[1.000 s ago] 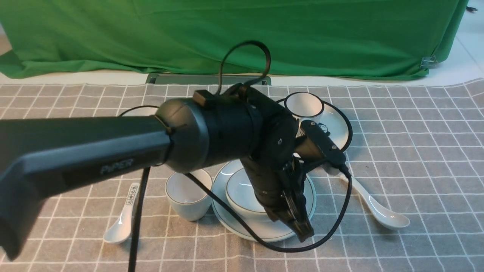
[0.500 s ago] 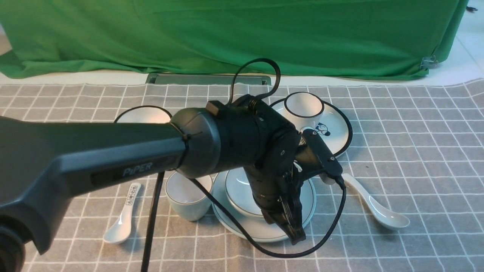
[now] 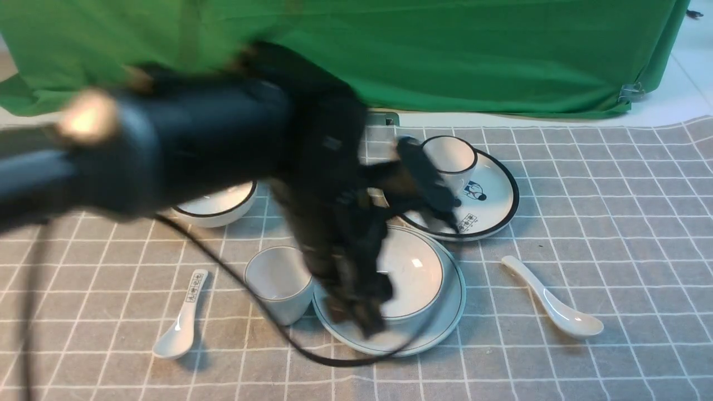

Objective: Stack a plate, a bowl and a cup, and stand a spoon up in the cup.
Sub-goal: Use the left arm to grab a blue teacup

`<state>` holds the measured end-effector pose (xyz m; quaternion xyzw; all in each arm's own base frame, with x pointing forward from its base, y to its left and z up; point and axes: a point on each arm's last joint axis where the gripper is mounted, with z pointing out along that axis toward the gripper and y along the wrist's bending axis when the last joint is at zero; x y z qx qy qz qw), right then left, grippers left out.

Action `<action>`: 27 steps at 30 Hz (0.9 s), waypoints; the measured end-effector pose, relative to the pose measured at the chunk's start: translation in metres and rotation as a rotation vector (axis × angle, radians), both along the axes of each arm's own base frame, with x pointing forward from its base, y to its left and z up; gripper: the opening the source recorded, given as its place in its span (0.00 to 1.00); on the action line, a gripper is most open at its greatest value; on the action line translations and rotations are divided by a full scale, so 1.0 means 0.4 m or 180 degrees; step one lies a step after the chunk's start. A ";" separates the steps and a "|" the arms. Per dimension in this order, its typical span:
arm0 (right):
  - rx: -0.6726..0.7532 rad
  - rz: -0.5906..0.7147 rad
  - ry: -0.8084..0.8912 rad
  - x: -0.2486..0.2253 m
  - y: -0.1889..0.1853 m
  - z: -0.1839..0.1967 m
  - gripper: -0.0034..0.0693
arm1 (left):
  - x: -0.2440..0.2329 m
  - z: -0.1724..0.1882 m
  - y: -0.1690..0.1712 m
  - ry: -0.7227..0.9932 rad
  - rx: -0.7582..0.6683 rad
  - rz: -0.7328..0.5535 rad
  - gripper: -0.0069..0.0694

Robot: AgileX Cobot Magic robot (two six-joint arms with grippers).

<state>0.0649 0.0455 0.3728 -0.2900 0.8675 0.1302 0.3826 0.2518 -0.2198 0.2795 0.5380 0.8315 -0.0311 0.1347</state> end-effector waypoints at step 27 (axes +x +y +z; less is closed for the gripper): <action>-0.0002 0.0070 -0.0036 -0.001 0.003 0.001 0.24 | 0.122 -0.192 0.166 0.0377 0.0188 -0.0150 0.13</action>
